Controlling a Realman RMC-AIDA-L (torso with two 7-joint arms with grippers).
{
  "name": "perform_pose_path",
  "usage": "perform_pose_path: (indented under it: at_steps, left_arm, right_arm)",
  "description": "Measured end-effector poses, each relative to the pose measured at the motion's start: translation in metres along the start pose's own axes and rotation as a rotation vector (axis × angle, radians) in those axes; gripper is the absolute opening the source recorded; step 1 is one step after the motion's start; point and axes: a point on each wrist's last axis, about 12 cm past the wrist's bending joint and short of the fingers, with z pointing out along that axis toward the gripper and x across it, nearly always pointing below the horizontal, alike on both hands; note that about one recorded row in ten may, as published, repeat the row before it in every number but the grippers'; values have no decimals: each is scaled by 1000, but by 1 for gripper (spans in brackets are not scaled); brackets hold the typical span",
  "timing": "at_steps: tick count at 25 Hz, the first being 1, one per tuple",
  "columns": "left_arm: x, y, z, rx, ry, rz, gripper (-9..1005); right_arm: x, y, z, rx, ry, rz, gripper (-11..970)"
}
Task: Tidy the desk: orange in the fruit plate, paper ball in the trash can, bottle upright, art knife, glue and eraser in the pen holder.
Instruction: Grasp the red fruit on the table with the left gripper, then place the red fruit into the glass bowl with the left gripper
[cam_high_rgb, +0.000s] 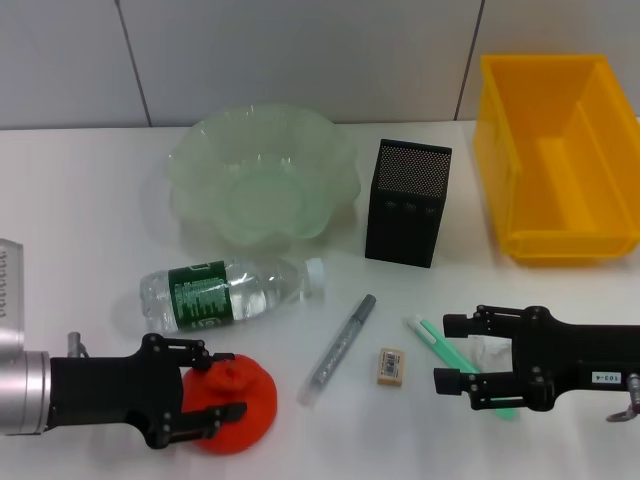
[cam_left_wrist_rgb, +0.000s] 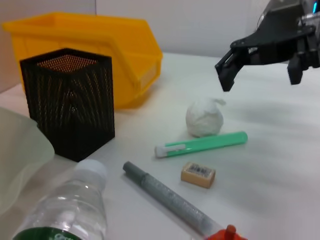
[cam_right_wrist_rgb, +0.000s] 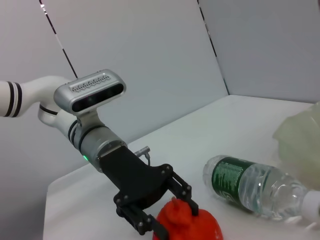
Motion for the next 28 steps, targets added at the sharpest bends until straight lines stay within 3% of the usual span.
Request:
perform_pose_path:
  at_steps: [2,14,16,17,22,23,24,25,28]
  left_arm:
    - [0,0,0,-1,2,-2,665]
    - [-4,-1,1,13,-25,-7,239]
    - [-4,-1,1,13,-25,-7,231]
    - [-17,-3,-3,43,-124,-9,227]
    - [-17,-3,-3,43,-124,-9,206]
    - [-38,-1,0,38,-289,-10,202]
    - [-38,-1,0,38,-289,-10,173]
    - [-73,22,23,-63,-485,-30,144]
    - [-81,35,30,-123,-506,-55,128]
  right_arm:
    - [0,0,0,1,0,-1,816]
    - [-2,-1,-1,3,-1,-6,815]
    - [-2,-1,-1,5,-4,-6,815]
    - [-2,-1,-1,5,-5,-6,815]
    - [-2,0,1,1,-9,-9,816]
    - [-2,0,1,1,-9,-10,816]
    - [-2,0,1,0,-10,-11,816]
    - [-2,0,2,0,-10,-11,816]
    - [-1,0,2,-1,-11,-11,816]
